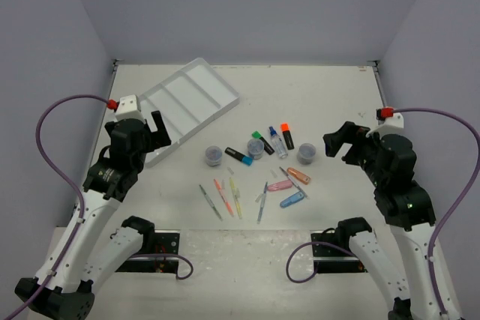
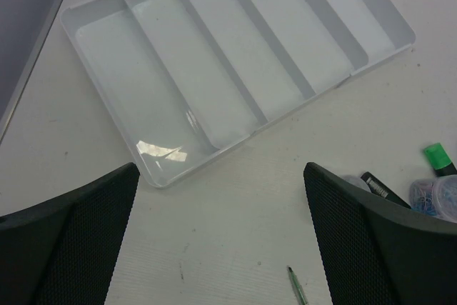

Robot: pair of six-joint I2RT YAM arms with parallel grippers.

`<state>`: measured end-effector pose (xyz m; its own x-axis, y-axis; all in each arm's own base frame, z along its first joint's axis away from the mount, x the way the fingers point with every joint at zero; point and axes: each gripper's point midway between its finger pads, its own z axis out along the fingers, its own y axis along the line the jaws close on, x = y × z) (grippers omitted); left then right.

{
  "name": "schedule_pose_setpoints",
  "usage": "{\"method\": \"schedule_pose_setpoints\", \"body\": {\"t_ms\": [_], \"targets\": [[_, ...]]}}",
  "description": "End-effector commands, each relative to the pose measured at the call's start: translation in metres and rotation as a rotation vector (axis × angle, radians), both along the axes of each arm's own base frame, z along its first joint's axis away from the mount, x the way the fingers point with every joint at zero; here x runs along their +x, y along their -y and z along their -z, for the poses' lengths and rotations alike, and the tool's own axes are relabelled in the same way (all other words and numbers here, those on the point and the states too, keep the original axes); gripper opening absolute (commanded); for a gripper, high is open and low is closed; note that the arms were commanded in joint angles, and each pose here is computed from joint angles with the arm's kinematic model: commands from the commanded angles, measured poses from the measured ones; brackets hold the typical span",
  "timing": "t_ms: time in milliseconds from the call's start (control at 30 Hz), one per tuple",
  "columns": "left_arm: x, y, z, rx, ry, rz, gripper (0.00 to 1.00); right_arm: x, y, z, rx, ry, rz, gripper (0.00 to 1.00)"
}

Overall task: Sort the stationery into containers
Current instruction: Pick up the stationery from the center of the board.

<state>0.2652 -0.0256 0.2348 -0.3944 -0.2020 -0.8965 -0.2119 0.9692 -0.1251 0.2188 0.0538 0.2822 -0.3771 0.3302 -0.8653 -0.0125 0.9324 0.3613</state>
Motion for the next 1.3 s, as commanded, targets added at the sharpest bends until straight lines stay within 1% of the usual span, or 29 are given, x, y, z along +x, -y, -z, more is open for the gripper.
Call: {"method": "schedule_pose_setpoints", "body": {"t_ms": [0, 200, 367, 433, 533, 667, 767, 933, 1100, 1167, 1233, 1267], "targets": [[0.001, 0.000, -0.004, 0.004, 0.019, 0.003, 1.00, 0.007, 0.002, -0.010, 0.009, 0.028, 0.026, 0.99], [0.002, 0.002, -0.001, 0.000, 0.015, 0.012, 1.00, 0.018, -0.003, -0.002, 0.009, 0.000, 0.008, 0.99], [0.004, 0.005, 0.000, -0.006, 0.012, 0.023, 1.00, 0.048, 0.007, 0.041, -0.036, -0.171, 0.117, 0.99], [0.004, 0.007, 0.003, -0.009, 0.009, 0.029, 1.00, 0.057, 0.004, 0.058, -0.037, -0.248, 0.125, 0.99], [0.006, 0.010, 0.004, -0.013, 0.005, 0.048, 1.00, 0.076, -0.007, 0.097, -0.033, -0.384, 0.115, 0.99], [0.007, 0.013, 0.009, -0.010, -0.011, 0.060, 1.00, 0.098, -0.016, 0.141, -0.061, -0.505, 0.117, 0.99], [0.008, 0.015, 0.012, -0.010, -0.020, 0.074, 1.00, 0.106, -0.023, 0.170, -0.116, -0.581, 0.119, 0.98], [0.010, 0.018, 0.017, -0.007, -0.039, 0.086, 1.00, 0.113, -0.033, 0.202, -0.155, -0.662, 0.112, 0.93], [0.011, 0.019, 0.020, -0.007, -0.052, 0.091, 1.00, 0.110, -0.038, 0.221, -0.148, -0.702, 0.105, 0.82], [0.012, 0.020, 0.020, -0.006, -0.054, 0.094, 1.00, 0.106, -0.039, 0.229, -0.153, -0.722, 0.099, 0.72], [0.012, 0.020, 0.020, -0.006, -0.057, 0.095, 1.00, 0.103, -0.039, 0.231, -0.159, -0.726, 0.100, 0.56], [0.012, 0.020, 0.021, -0.006, -0.057, 0.095, 1.00, 0.102, -0.038, 0.232, -0.164, -0.729, 0.102, 0.55]]}}
